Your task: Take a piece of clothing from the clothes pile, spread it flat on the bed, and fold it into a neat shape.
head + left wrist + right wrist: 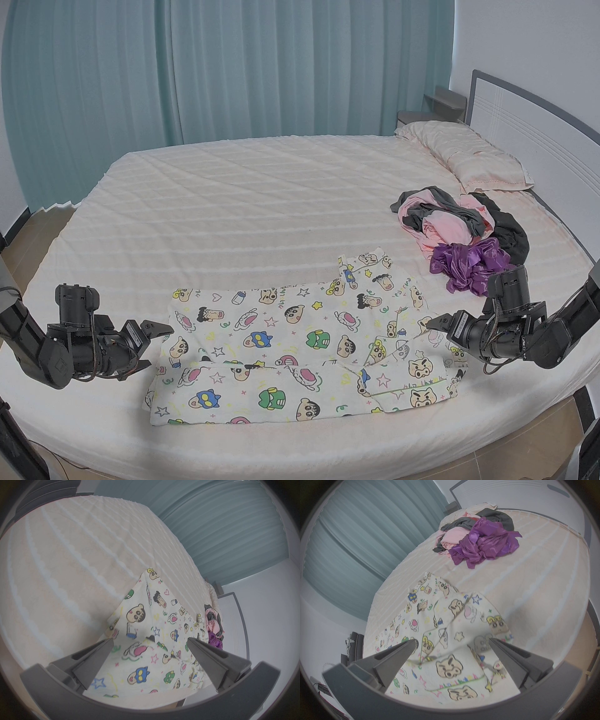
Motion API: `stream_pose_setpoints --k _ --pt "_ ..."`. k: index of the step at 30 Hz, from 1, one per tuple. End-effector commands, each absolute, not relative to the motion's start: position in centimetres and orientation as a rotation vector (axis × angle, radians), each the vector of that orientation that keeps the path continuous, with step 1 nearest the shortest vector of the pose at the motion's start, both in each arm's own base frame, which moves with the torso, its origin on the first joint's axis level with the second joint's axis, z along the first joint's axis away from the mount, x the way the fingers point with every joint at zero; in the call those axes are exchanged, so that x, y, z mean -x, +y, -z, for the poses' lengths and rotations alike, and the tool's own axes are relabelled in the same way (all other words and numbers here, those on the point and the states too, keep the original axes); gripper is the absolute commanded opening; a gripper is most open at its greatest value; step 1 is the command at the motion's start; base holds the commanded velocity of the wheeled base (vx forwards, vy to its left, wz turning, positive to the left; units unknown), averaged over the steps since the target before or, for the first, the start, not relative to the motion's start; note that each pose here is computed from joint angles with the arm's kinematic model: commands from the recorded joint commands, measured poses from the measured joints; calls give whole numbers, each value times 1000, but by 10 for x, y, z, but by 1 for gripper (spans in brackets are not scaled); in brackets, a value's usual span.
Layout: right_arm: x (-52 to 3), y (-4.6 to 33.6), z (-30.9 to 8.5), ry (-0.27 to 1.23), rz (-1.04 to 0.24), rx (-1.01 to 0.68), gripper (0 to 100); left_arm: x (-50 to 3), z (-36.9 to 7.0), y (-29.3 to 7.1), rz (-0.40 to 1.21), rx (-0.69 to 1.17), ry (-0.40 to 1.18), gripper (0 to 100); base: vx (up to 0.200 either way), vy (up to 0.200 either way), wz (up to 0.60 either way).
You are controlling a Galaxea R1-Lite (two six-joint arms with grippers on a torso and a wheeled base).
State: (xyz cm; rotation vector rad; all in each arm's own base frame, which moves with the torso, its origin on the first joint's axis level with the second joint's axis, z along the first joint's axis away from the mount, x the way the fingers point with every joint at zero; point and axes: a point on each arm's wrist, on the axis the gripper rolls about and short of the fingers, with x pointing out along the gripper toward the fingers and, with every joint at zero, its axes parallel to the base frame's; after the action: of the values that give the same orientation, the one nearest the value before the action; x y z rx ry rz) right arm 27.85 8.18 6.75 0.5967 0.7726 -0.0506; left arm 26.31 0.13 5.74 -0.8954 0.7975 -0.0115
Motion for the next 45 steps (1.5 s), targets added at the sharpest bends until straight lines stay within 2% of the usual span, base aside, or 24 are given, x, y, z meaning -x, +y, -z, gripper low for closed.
stream_pose_setpoints --k 1,4,34,38,42,45 --pt "-278 81 -68 772 53 -597 100 -264 -55 1 8 896 804 100 200 0 0" --pt "-278 81 -68 772 53 -597 100 -264 -53 1 5 893 809 100 200 0 0" --pt "-278 81 -66 778 55 -593 100 -266 -47 1 -30 887 822 100 0 -20 0" --pt "-278 81 -67 775 53 -593 100 -280 -57 0 -35 864 747 100 0 0 0" --pt "-278 81 -67 777 53 -592 100 -320 -59 4 -35 839 674 100 0 0 0" --pt "-278 82 -67 778 50 -591 100 -341 -48 7 -14 740 686 100 0 0 0"
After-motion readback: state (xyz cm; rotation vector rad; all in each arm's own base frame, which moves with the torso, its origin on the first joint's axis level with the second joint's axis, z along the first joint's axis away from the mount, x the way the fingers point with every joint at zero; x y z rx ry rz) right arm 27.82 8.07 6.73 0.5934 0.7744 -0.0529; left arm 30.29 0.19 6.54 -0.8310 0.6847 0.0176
